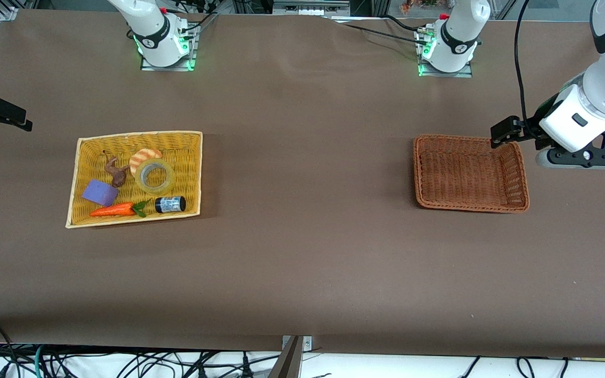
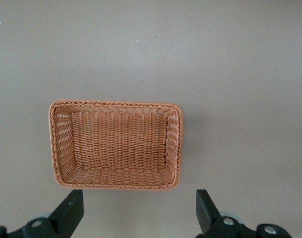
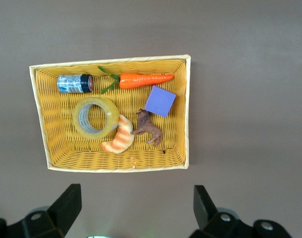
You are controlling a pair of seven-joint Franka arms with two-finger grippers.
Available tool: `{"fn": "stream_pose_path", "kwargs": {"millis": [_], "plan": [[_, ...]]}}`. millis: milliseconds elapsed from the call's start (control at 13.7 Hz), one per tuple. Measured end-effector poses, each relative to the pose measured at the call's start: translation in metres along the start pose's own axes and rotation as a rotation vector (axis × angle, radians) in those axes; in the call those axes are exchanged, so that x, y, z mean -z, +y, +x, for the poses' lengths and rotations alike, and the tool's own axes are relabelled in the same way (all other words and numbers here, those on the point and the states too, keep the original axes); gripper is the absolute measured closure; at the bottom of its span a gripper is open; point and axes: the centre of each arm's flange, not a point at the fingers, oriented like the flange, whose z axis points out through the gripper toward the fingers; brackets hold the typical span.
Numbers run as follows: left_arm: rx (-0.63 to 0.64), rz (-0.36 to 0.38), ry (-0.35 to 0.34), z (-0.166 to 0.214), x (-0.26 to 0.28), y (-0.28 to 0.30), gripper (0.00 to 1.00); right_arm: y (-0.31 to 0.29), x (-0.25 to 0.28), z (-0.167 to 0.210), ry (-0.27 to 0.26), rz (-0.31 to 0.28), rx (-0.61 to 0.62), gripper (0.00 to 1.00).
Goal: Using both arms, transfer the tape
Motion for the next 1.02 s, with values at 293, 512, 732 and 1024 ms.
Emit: {"fn": "stream_pose_path", "kwargs": {"millis": [293, 512, 732, 1024], "plan": [[0.001, 0.0, 0.0, 0.0, 0.0, 0.0, 0.0, -0.002, -0.016, 0.011, -0.032, 0.003, 0.006, 0.0], [0.004, 0.0, 0.0, 0.0, 0.0, -0.002, 0.0, -0.017, -0.024, 0.017, -0.057, -0.003, 0.036, 0.0], [0.005, 0.0, 0.0, 0.0, 0.0, -0.003, 0.0, -0.02, -0.045, 0.017, -0.14, 0.009, 0.04, 0.0], [0.005, 0.0, 0.0, 0.0, 0.0, -0.003, 0.0, -0.023, -0.1, 0.034, -0.225, 0.017, 0.034, 0.0]]}}
